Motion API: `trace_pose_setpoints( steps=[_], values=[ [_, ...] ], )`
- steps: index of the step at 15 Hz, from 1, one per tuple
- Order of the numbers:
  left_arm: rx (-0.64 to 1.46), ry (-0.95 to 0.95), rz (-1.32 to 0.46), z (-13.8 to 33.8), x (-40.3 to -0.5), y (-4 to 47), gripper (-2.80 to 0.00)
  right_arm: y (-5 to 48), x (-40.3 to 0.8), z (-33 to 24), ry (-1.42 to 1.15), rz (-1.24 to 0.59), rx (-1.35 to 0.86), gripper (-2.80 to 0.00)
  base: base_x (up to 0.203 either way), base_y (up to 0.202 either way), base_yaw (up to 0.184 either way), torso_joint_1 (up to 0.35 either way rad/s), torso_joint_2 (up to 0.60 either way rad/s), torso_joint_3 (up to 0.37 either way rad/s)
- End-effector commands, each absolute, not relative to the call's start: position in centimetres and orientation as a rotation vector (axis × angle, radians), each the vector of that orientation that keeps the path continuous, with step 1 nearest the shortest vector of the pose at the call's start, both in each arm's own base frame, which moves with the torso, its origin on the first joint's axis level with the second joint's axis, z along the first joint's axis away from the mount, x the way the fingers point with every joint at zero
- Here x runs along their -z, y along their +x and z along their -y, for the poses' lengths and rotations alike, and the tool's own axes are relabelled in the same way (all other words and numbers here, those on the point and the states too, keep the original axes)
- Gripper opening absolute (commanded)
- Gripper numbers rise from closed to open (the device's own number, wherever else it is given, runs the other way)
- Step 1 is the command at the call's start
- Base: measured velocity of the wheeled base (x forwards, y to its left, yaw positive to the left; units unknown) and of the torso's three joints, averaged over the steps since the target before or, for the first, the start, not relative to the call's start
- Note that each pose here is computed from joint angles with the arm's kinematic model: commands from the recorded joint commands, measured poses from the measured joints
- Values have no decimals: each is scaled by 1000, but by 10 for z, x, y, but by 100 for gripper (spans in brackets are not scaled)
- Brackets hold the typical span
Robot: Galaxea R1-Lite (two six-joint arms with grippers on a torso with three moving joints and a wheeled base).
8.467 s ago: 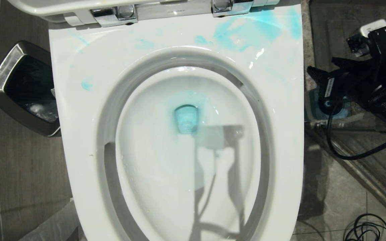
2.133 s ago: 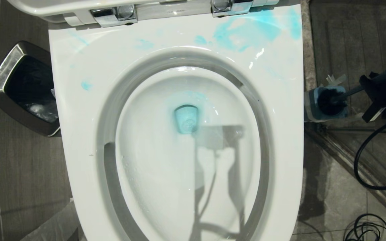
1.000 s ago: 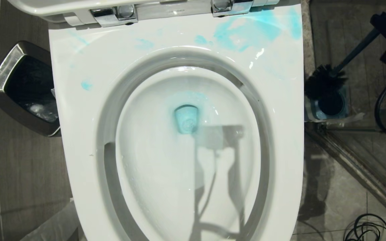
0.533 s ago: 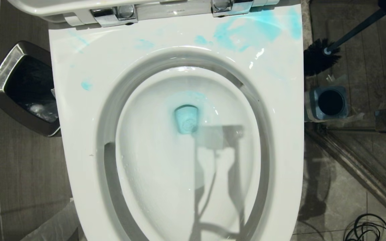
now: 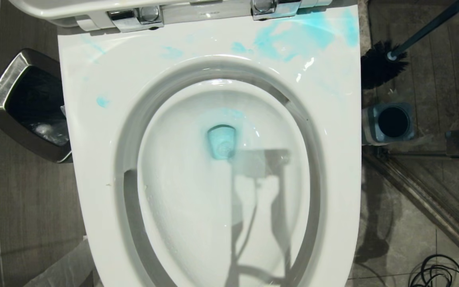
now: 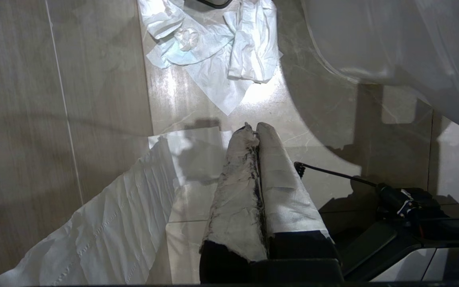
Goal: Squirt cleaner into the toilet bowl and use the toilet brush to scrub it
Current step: Scrub the toilet bowl
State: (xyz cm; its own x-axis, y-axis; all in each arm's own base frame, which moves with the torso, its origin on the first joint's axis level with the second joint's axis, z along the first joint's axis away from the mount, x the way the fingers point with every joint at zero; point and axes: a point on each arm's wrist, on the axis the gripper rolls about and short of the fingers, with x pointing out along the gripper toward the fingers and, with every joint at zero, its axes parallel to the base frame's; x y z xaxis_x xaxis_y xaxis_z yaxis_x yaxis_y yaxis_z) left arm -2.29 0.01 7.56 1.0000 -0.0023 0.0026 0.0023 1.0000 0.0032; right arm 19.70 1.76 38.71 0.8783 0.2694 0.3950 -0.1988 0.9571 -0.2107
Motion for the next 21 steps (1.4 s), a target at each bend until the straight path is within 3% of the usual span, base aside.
trace_pose_setpoints(
  steps=[1, 16, 21],
  values=[
    [3, 3, 2, 0, -76, -23, -280, 173, -398, -22, -160, 431, -277, -280, 0, 0, 0, 0, 0, 0],
    [3, 8, 2, 0, -76, -23, -280, 146, -400, -19, -164, 415, -272, -280, 0, 0, 0, 0, 0, 0],
    [3, 8, 2, 0, -76, -23, -280, 137, -402, -18, -163, 416, -271, -280, 0, 0, 0, 7, 7, 142]
  ],
)
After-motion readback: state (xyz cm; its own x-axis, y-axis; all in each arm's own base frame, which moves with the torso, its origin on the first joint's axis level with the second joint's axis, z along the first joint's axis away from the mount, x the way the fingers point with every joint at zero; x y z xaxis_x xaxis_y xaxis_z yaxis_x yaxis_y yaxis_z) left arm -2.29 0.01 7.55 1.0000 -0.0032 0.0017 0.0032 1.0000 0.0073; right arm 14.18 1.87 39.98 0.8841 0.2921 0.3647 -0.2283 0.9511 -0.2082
